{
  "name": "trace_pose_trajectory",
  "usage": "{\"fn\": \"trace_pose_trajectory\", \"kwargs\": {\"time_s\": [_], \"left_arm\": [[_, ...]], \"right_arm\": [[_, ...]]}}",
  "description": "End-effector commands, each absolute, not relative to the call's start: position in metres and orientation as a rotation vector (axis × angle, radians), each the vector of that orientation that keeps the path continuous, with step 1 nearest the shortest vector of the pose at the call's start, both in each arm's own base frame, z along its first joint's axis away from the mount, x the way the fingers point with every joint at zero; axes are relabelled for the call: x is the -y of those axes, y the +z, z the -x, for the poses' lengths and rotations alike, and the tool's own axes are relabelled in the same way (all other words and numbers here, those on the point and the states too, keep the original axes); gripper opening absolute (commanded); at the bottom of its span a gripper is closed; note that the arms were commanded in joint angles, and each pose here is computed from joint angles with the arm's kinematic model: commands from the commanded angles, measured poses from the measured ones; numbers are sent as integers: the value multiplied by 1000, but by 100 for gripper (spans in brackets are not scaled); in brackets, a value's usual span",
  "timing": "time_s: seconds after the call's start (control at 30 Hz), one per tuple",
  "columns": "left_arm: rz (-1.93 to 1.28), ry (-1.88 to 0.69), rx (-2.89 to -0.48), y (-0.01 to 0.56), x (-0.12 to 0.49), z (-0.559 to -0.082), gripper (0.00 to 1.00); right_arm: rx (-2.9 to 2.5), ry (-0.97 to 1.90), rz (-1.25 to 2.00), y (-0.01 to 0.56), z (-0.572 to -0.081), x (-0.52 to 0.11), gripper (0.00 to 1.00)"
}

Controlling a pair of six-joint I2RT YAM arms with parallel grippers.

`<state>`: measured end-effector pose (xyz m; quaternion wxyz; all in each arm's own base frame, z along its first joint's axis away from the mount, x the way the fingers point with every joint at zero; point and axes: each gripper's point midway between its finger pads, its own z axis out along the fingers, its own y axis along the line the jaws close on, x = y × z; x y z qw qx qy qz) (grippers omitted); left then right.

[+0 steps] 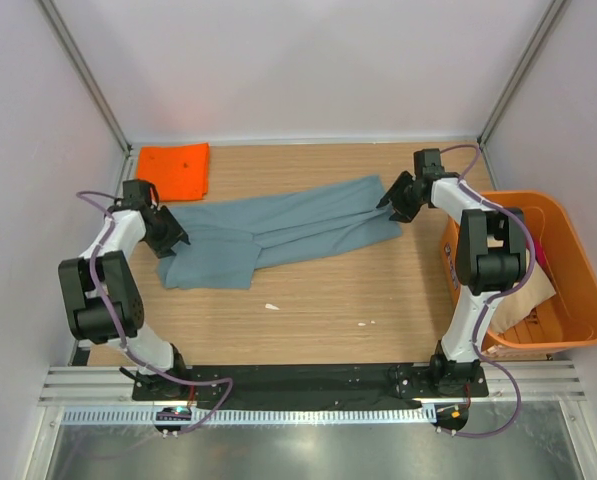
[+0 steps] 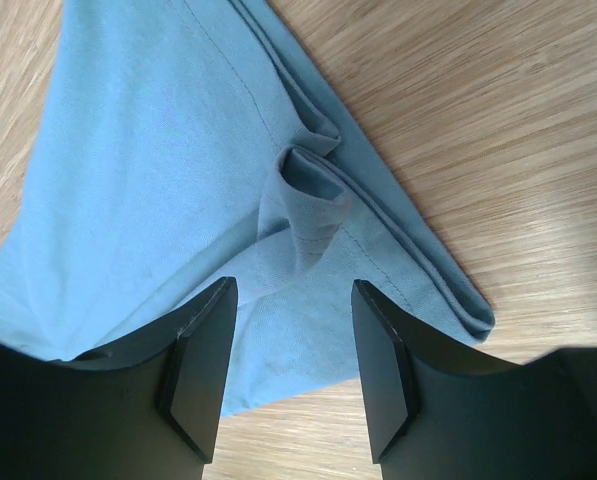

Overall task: Fold and stack the t-shirts
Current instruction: Fold the tshirt

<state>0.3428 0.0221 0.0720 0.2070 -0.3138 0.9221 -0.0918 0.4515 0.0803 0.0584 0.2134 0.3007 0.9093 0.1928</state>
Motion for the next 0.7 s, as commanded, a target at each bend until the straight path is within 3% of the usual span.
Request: {"fn": "trace_pose_trajectory", "kwargs": {"time_s": [0.0,0.67], "left_arm": [[836,-298,-2565,73,-23,-359,49],[858,-354,-2551,46,-21,-389,41]], "right_arm": [[-2473,558,-821,72,-466,-83,56],[-2489,576,-819,61,-471,-86,53]]}}
